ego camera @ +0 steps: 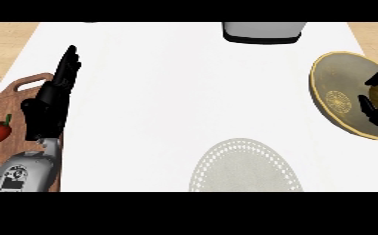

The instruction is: Pick the squash from the placemat and place it in the bowl

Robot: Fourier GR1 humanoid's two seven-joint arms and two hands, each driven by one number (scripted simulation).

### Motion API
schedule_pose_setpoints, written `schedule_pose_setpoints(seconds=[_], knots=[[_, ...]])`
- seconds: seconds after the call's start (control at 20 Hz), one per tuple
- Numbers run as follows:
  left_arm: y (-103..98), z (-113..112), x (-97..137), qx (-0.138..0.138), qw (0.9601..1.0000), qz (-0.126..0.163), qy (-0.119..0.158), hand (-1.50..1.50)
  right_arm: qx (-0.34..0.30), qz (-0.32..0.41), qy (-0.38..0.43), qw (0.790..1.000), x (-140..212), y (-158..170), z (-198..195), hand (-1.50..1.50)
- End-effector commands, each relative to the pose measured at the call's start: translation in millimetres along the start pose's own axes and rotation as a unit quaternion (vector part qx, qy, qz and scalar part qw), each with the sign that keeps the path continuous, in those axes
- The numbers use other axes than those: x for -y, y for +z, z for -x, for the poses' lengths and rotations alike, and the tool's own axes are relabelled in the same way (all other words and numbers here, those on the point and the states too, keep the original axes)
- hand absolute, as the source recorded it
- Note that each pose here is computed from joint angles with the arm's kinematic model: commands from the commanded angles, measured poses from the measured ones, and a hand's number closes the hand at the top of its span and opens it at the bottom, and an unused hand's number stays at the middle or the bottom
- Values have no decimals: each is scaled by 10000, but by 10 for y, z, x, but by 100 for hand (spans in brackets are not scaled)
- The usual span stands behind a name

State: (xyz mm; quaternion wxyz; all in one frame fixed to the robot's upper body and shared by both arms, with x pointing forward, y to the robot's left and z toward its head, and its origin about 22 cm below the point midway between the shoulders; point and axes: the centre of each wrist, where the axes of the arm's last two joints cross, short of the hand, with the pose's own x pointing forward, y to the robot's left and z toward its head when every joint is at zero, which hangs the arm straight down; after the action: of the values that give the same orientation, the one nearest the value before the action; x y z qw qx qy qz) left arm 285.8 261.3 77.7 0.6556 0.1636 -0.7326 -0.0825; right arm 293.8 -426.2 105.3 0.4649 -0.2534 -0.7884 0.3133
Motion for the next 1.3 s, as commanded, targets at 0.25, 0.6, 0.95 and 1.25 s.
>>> schedule_pose_setpoints(seconds=[0.25,0.6,0.95,1.25], knots=[[-130,11,-56,2,10000,-22,68,0,-287,133,622,9976,-296,-342,549,150],[-141,-13,170,136,9998,113,28,0,-834,-629,-463,9935,-511,-455,654,-150],[-140,-47,95,144,9999,13,23,0,-308,-172,-1518,9878,-369,-562,666,-150],[-67,-53,188,161,9999,20,-18,0,-434,-6,-1930,9802,50,-333,778,-150]])
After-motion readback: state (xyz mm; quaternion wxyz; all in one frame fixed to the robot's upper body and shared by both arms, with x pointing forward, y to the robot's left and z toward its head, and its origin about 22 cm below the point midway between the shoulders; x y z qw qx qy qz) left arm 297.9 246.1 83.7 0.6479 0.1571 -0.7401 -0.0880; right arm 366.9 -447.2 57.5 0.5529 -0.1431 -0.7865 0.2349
